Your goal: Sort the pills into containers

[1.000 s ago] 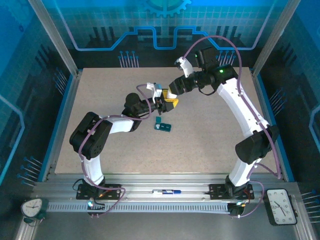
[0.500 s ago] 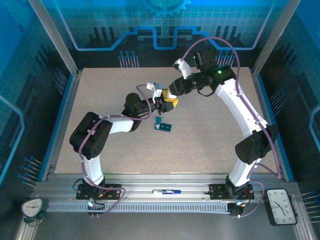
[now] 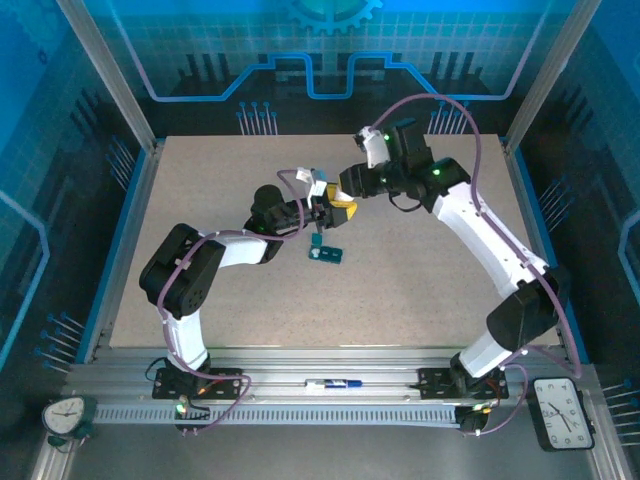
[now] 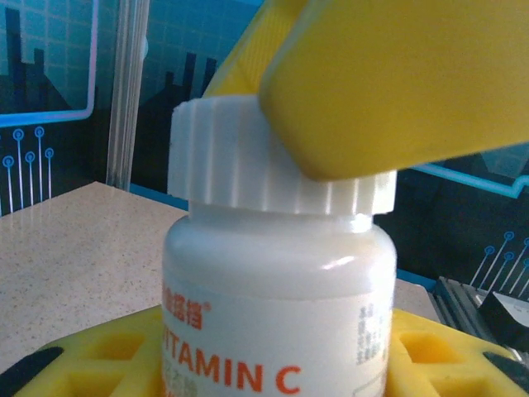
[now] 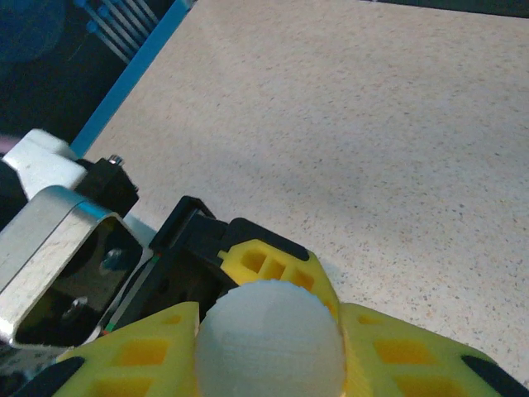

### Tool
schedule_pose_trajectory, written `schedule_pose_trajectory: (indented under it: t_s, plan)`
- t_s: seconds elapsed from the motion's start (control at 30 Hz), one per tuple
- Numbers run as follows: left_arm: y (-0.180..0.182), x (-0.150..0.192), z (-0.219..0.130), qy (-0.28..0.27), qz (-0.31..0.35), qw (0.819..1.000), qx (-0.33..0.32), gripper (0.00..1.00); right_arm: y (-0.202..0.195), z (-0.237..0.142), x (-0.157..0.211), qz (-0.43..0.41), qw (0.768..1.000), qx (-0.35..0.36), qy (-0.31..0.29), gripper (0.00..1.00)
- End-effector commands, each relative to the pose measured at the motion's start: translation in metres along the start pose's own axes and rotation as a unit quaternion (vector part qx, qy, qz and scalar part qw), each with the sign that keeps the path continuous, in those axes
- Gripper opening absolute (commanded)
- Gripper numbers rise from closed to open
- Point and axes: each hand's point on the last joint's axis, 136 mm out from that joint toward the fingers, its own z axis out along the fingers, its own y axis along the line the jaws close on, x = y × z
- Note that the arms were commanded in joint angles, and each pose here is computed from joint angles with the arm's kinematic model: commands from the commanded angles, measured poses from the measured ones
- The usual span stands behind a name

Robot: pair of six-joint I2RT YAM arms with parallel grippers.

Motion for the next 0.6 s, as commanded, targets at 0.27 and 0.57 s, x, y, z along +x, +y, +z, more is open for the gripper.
schedule_pose_trajectory:
  t_s: [0.27,0.57]
  plan:
    - [-0.015,-0.044,0.002,-0.061,0.063,0.996,0.017,0.0,-0.003,0.019,0.035,0.055,0.995,0.07,0.04,0.45]
    - [-0.014,-0.042,0.001,-0.06,0.061,0.996,0.016,0.0,0.006,-0.027,-0.004,0.023,0.999,0.035,0.019,0.76]
